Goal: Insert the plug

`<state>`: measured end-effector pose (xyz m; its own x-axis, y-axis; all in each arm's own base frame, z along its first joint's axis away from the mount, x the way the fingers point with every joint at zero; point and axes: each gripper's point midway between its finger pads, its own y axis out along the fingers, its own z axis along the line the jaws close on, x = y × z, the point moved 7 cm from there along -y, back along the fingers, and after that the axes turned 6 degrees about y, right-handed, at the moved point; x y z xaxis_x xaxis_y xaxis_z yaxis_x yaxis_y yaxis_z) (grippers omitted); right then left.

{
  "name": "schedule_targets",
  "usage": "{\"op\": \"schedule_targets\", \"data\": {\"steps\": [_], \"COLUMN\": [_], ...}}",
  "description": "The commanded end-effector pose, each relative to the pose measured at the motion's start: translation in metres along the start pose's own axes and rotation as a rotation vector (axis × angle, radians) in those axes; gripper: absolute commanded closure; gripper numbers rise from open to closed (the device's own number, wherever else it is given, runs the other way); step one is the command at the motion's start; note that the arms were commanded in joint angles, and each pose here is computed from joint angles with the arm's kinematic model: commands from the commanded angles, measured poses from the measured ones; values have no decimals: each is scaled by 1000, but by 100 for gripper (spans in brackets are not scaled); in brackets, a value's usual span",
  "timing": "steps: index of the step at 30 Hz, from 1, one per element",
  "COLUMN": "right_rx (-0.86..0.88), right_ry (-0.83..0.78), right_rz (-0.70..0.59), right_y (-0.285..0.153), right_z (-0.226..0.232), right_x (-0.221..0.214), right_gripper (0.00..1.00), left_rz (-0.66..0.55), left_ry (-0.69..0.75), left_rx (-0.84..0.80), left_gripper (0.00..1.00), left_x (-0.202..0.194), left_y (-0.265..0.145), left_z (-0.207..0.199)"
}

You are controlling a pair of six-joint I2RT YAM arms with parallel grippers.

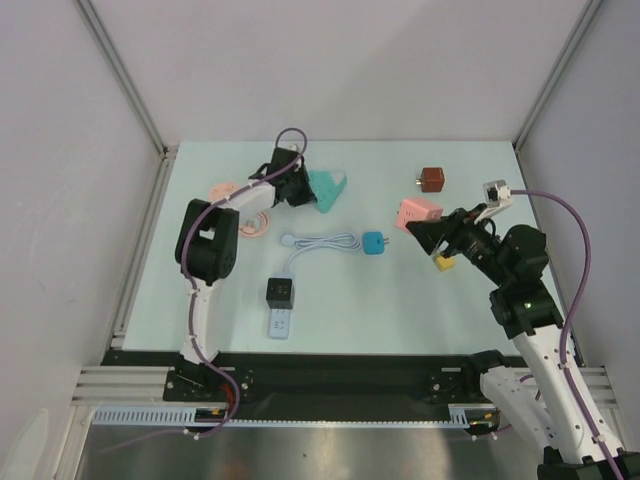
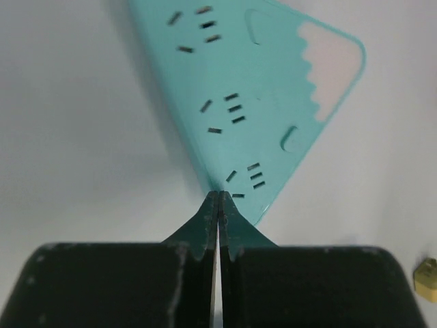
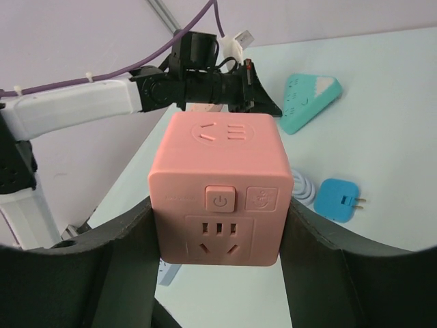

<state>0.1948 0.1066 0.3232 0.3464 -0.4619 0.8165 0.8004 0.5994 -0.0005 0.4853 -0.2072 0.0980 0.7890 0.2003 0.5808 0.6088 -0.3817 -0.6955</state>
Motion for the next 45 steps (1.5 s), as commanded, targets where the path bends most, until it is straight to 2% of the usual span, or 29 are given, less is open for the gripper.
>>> {"op": "schedule_targets", "data": {"steps": [1,4,8,12,15,19,20,22,23,28,36,41,43,44,45], "right_rx": [20,-2,-14,-13,-13,-18,-18,-16,-16,-7,-14,-25,-67,-81,-109], "right_ry": [-25,-34,-35,-24,-18,-30,-34,-39,-41,-39,-55,-48,-46,-68,-66], "right_rz": [-62,-51,-36,-30,-22,-17,-18,-15,-15,-12,-1,4,29,33,62], "right_y": [-4,-2,0,3,4,5,5,7,7,13,13,10,10,10,15], "right_z": [13,8,6,4,3,0,1,0,0,-2,-3,-2,-7,-7,-13], "right_x": [19,17,16,15,12,11,12,13,13,13,13,13,10,14,13], "right_gripper": [100,100,100,100,100,100,100,100,100,100,100,100,100,100,100], "left_rz": [53,26,-54,-116,-161,-179,-212,-210,-253,-256,-184,-41,-15,51,69], "left_ry": [-1,27,67,119,140,124,125,131,144,144,118,88,78,50,47], "left_rx": [-74,-135,-158,-65,-12,65,48,66,54,66,8,-11,-33,-24,-28], "left_gripper": [100,98,92,70,64,66,67,68,68,71,71,74,75,76,76], "left_x": [-33,-42,-18,15,37,61,78,84,100,109,90,58,52,30,23], "left_y": [-18,-35,-55,-59,-56,-28,-31,-12,-13,19,41,43,30,31,27], "left_z": [-38,-60,-74,-59,-42,-11,-16,-4,-10,2,5,10,5,12,11]}}
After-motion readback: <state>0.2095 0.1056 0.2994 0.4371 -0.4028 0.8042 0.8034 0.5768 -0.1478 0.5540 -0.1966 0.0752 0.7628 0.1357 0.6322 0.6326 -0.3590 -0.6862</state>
